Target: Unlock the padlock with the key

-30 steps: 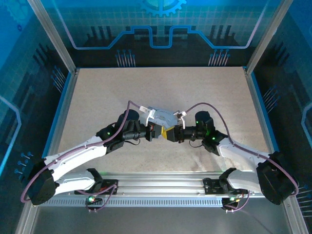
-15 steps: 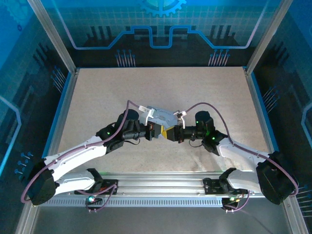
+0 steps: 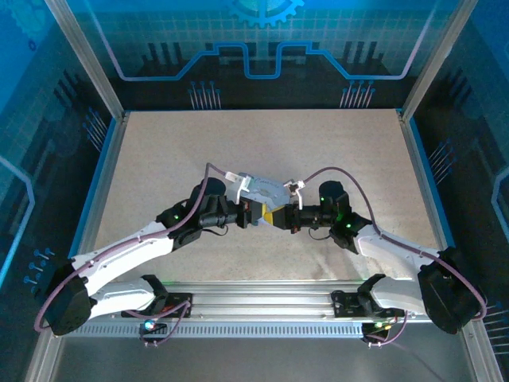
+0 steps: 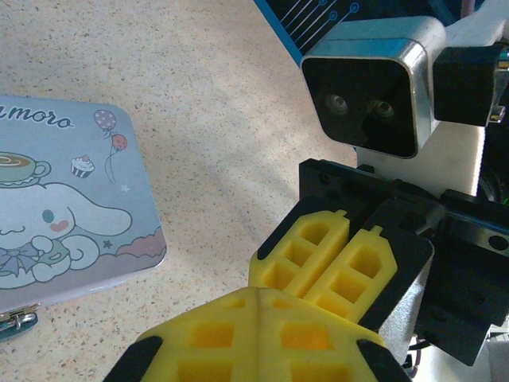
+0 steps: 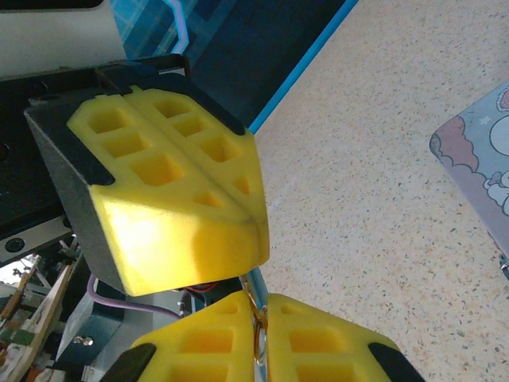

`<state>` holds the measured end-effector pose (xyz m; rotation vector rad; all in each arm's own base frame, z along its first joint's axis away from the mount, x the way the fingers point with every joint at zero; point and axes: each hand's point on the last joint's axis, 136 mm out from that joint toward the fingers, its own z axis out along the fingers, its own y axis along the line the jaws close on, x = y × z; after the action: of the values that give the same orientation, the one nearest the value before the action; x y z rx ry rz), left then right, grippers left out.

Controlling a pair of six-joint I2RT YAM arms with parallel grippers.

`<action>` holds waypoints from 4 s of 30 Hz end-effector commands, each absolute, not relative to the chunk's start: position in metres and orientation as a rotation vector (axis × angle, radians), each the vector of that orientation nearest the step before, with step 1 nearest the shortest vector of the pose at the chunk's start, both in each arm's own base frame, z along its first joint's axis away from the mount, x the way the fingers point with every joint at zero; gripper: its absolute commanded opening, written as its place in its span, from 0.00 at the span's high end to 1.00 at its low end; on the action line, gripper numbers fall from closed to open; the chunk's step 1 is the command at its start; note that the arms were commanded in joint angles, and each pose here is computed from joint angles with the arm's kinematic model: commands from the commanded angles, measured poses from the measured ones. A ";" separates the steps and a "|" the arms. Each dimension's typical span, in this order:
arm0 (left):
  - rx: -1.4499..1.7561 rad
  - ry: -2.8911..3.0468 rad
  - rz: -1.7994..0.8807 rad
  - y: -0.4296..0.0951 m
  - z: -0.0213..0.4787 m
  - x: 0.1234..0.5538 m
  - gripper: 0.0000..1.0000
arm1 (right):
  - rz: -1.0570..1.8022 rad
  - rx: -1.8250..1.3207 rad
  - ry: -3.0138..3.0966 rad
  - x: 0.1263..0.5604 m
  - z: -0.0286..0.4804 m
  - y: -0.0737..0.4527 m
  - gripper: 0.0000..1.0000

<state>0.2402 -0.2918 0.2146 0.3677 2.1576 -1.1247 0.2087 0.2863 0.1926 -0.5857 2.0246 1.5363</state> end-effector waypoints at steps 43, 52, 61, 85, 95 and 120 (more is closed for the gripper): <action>0.241 2.450 -0.749 -0.241 0.085 0.252 0.15 | 1.321 -0.311 2.365 0.304 0.118 0.265 0.96; 0.225 2.447 -0.730 -0.243 0.071 0.259 0.16 | 1.256 -0.247 2.497 0.304 0.083 0.258 0.97; 0.226 2.419 -0.746 -0.246 0.066 0.263 0.17 | 1.259 -0.202 2.564 0.284 0.061 0.252 0.97; 0.300 2.373 -0.709 -0.256 0.034 0.278 0.32 | 1.229 -0.204 2.574 0.280 0.053 0.254 0.96; 0.299 2.371 -0.667 -0.261 0.025 0.281 0.36 | 1.218 -0.205 2.582 0.279 0.051 0.254 0.96; 0.336 2.353 -0.719 -0.288 0.035 0.277 0.52 | 1.221 -0.208 2.588 0.278 0.049 0.258 0.95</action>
<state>0.2806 -0.2586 0.0236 0.2598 2.3878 -0.6082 0.3026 0.2668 0.0944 -0.2868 2.3890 1.2925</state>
